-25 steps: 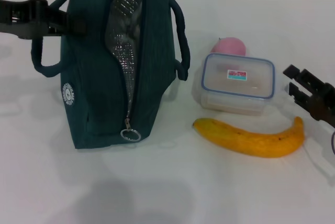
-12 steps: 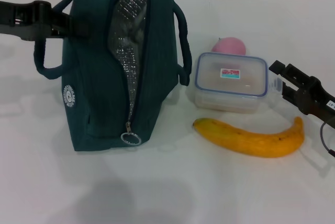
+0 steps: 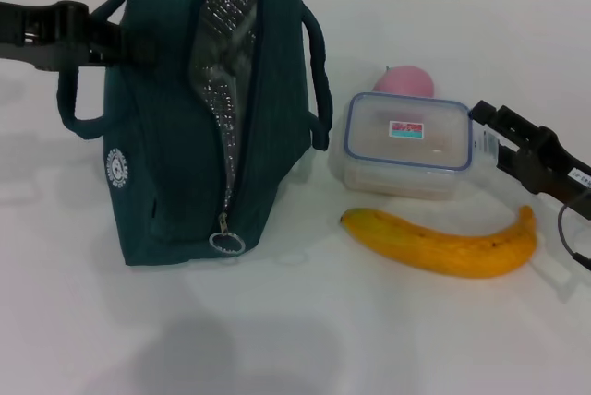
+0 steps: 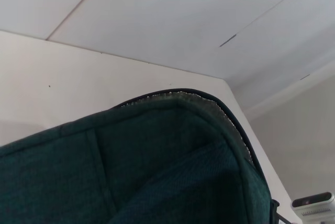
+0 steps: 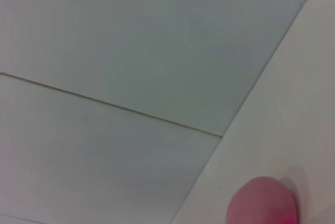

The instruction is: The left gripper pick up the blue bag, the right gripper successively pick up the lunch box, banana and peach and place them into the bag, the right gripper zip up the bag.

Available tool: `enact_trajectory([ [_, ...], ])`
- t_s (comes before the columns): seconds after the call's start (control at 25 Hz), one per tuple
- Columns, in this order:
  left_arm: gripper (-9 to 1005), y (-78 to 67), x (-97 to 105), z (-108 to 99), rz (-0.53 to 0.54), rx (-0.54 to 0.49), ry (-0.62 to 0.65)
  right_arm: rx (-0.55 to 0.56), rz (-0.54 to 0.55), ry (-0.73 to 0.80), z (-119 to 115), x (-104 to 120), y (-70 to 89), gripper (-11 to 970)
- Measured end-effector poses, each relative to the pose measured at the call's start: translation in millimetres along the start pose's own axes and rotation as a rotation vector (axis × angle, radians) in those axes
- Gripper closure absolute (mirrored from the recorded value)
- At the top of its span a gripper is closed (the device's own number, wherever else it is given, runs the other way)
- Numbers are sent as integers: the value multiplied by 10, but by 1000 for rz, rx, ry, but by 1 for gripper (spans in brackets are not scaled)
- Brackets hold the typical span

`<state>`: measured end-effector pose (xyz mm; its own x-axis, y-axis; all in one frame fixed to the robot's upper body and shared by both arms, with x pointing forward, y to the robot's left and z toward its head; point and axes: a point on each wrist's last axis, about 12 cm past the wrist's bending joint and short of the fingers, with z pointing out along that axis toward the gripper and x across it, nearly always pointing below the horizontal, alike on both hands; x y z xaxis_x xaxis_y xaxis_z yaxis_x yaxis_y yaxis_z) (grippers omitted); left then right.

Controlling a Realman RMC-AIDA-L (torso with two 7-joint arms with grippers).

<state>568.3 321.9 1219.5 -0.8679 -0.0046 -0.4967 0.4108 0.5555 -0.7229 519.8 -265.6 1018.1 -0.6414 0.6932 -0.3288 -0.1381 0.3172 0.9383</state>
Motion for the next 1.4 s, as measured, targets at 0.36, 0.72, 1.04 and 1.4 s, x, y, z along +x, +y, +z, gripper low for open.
enact_trajectory([
  [0.36, 959, 8, -1, -4, 3, -1, -1, 0, -9, 12, 79, -22, 30, 307],
  [0.72, 959, 9, -2, -3, 5, -1, -2, -12, -25, 63, 158, -9, 77, 310],
  [1.04, 959, 11, 2, -5, 5, -2, -2, -15, -40, 49, 107, -21, 63, 313],
  [1.4, 959, 10, 0, -4, 5, -1, -2, -13, -97, 85, 110, -40, 71, 691],
])
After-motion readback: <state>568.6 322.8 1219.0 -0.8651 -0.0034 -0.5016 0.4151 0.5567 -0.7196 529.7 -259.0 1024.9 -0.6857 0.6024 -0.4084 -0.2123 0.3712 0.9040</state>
